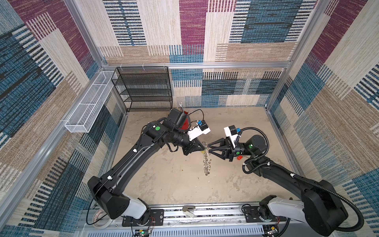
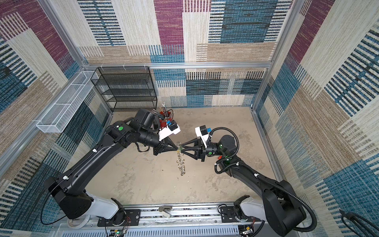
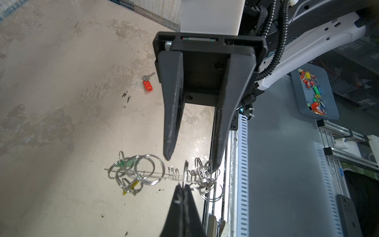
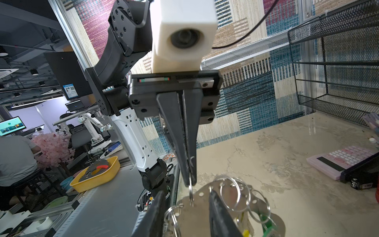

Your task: Put the keys on the keyring

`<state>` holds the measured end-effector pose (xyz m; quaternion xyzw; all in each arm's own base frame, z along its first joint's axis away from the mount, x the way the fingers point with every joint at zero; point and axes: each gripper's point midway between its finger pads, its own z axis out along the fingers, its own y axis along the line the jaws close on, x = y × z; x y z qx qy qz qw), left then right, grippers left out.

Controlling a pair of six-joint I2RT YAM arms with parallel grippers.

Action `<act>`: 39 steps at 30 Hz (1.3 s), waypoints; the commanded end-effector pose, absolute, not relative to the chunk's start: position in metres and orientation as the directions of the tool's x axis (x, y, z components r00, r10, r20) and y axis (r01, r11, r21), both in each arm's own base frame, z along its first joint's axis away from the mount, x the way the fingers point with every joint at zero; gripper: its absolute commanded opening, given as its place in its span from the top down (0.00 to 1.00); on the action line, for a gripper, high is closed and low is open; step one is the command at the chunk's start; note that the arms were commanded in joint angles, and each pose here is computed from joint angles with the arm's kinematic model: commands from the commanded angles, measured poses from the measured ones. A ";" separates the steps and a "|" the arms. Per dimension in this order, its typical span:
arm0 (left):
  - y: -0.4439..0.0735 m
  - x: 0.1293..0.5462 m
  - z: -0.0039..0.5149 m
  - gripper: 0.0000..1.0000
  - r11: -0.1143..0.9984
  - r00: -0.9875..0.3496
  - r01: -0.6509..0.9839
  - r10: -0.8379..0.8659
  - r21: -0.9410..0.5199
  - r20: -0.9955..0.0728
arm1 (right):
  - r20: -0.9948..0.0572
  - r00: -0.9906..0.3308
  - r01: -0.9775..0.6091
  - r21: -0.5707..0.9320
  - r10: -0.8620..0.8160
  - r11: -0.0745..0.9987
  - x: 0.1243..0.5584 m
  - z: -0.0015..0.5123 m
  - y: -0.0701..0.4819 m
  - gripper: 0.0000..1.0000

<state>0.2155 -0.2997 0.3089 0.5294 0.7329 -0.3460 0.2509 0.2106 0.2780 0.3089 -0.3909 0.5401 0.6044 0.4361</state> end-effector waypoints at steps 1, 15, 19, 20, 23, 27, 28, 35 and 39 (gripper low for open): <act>-0.300 0.214 0.310 1.00 0.175 -0.283 0.959 0.625 -0.223 -0.728 | -0.946 -0.305 -0.952 0.302 0.107 -0.038 0.211 0.310 0.279 0.67; -0.305 0.211 0.308 1.00 0.145 -0.273 0.961 0.651 -0.237 -0.708 | -0.946 -0.306 -0.952 0.304 0.110 -0.031 0.216 0.308 0.281 0.84; -0.306 0.212 0.308 1.00 0.146 -0.276 0.960 0.652 -0.240 -0.706 | -0.946 -0.304 -0.953 0.303 0.113 -0.032 0.216 0.308 0.280 0.94; -0.307 0.212 0.309 1.00 0.144 -0.276 0.960 0.649 -0.242 -0.709 | -0.945 -0.306 -0.952 0.304 0.113 -0.032 0.216 0.308 0.280 0.98; -0.308 0.212 0.310 1.00 0.143 -0.279 0.959 0.645 -0.245 -0.712 | -0.946 -0.303 -0.953 0.301 0.114 -0.033 0.215 0.307 0.280 1.00; -0.310 0.215 0.310 1.00 0.158 -0.292 0.956 0.623 -0.249 -0.725 | -0.946 -0.298 -0.954 0.298 0.126 -0.019 0.215 0.308 0.278 1.00; -0.310 0.216 0.310 0.99 0.165 -0.298 0.954 0.612 -0.250 -0.732 | -0.946 -0.296 -0.955 0.297 0.130 -0.015 0.215 0.308 0.278 1.00; -0.303 0.218 0.321 0.81 0.198 -0.356 0.934 0.464 -0.296 -0.811 | -0.943 -0.296 -0.955 0.297 0.149 -0.018 0.215 0.312 0.277 1.00; -0.288 0.219 0.331 0.66 0.220 -0.390 0.916 0.304 -0.335 -0.869 | -0.942 -0.297 -0.955 0.297 0.154 -0.021 0.214 0.314 0.276 1.00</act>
